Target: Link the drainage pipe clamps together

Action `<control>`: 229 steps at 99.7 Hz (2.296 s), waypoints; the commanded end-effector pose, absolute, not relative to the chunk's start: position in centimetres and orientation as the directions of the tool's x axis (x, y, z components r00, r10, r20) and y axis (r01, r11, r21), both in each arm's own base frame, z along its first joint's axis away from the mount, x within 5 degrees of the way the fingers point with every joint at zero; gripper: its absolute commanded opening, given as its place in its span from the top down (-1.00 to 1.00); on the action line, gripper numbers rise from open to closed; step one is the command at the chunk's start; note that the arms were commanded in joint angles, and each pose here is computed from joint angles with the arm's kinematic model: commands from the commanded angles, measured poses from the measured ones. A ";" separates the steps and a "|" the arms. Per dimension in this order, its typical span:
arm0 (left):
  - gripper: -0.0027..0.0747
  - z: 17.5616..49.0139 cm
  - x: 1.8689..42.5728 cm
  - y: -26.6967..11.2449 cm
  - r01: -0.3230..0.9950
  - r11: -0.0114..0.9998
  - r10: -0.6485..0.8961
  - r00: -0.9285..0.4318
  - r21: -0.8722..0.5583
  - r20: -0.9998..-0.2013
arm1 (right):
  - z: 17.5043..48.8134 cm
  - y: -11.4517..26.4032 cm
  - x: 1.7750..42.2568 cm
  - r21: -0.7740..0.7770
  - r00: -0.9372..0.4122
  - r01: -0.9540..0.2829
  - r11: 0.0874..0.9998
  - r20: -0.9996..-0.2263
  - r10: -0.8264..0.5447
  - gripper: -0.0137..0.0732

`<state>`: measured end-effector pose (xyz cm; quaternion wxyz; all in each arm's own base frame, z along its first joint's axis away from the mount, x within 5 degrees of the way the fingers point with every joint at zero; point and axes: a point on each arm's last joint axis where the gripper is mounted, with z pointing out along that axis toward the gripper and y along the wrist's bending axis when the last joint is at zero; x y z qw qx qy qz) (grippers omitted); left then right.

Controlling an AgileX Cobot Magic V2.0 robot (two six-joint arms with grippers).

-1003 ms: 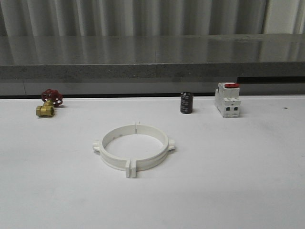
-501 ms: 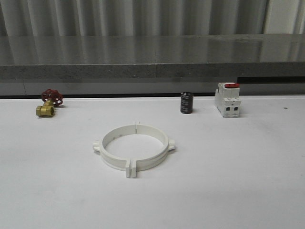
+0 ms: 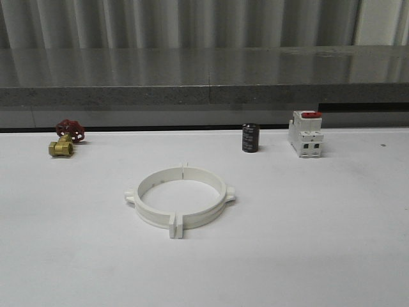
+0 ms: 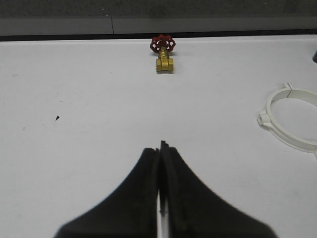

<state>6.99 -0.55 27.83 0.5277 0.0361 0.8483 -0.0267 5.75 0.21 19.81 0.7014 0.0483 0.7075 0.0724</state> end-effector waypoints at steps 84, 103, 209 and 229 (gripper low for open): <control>0.99 22.1 6.1 -0.1 0.014 0.995 -0.100 -0.013 -0.100 -0.995 | 21.0 0.2 5.7 0.164 0.074 -0.040 0.986 -0.983 0.167 0.84; 0.99 20.2 5.6 0.0 0.007 0.997 -0.081 0.050 -0.081 -0.995 | 21.0 0.2 5.7 0.164 0.074 -0.040 0.986 -0.983 0.167 0.84; 0.99 19.7 5.6 -0.3 0.053 0.998 -0.026 0.041 -0.024 -0.999 | 21.0 0.2 5.7 0.164 0.074 -0.040 0.986 -0.983 0.167 0.84; 0.99 19.7 5.6 -0.3 0.053 0.998 -0.026 0.041 -0.024 -0.999 | 21.0 0.2 5.7 0.164 0.074 -0.040 0.986 -0.983 0.167 0.84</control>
